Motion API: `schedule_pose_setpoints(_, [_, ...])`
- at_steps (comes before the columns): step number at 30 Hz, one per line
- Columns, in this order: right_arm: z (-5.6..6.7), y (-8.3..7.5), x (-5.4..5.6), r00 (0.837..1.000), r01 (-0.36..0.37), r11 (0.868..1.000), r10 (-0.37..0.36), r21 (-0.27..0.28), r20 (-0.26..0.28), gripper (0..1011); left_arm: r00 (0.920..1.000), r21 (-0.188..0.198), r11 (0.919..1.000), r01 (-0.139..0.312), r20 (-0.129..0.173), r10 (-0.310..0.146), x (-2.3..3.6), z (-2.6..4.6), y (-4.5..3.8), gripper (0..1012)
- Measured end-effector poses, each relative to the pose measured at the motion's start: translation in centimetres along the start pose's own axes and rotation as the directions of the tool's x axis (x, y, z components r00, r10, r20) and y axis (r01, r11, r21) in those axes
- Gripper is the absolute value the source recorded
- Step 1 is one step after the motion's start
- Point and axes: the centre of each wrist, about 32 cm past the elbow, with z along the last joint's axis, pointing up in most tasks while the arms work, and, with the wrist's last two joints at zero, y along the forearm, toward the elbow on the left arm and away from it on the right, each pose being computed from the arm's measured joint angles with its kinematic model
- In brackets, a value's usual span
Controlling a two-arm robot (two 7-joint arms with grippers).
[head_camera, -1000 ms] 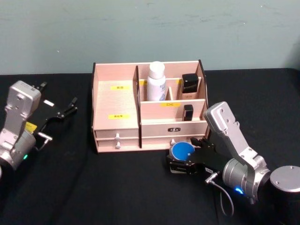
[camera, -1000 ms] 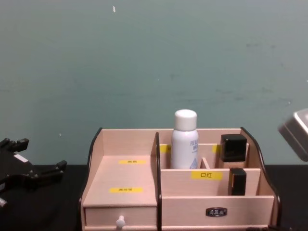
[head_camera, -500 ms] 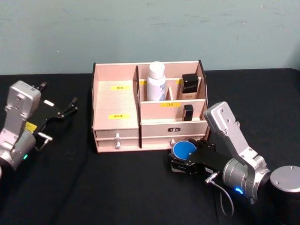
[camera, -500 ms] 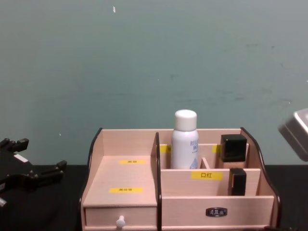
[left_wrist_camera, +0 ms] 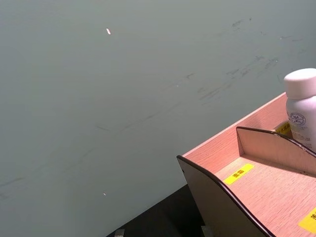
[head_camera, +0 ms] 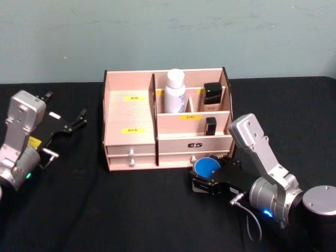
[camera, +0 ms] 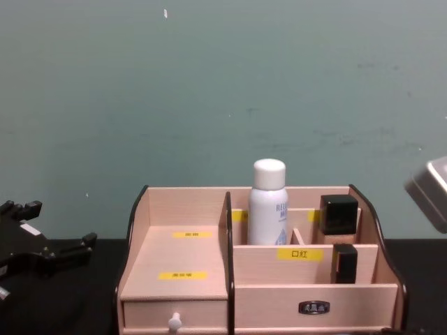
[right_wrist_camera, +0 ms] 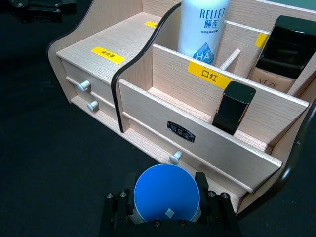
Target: Pick up the facial cleanser and watermelon frost from the table and place them into the tiered storage box.
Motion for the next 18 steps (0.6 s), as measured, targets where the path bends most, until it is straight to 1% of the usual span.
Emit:
schedule_pose_setpoints(11, [-0.04, -0.02, 0.01, 1.000, 0.000, 1.000, 0.000, 0.002, 0.000, 730, 1.0000, 0.000, 1.0000, 0.000, 0.000, 0.000, 0.00, 0.00, 0.00, 1001])
schedule_pose_setpoints(14, [-0.09, -0.15, 0.12, 1.000, -0.008, 1.000, 0.008, 0.014, -0.005, 730, 1.0000, 0.000, 1.0000, 0.000, 0.000, 0.000, 0.00, 0.00, 0.00, 1001])
schedule_pose_setpoints(18, [0.15, -0.29, 0.17, 1.000, -0.020, 0.999, 0.020, 0.031, -0.005, 730, 1.0000, 0.000, 1.0000, 0.000, 0.000, 0.000, 0.00, 0.00, 0.00, 1001])
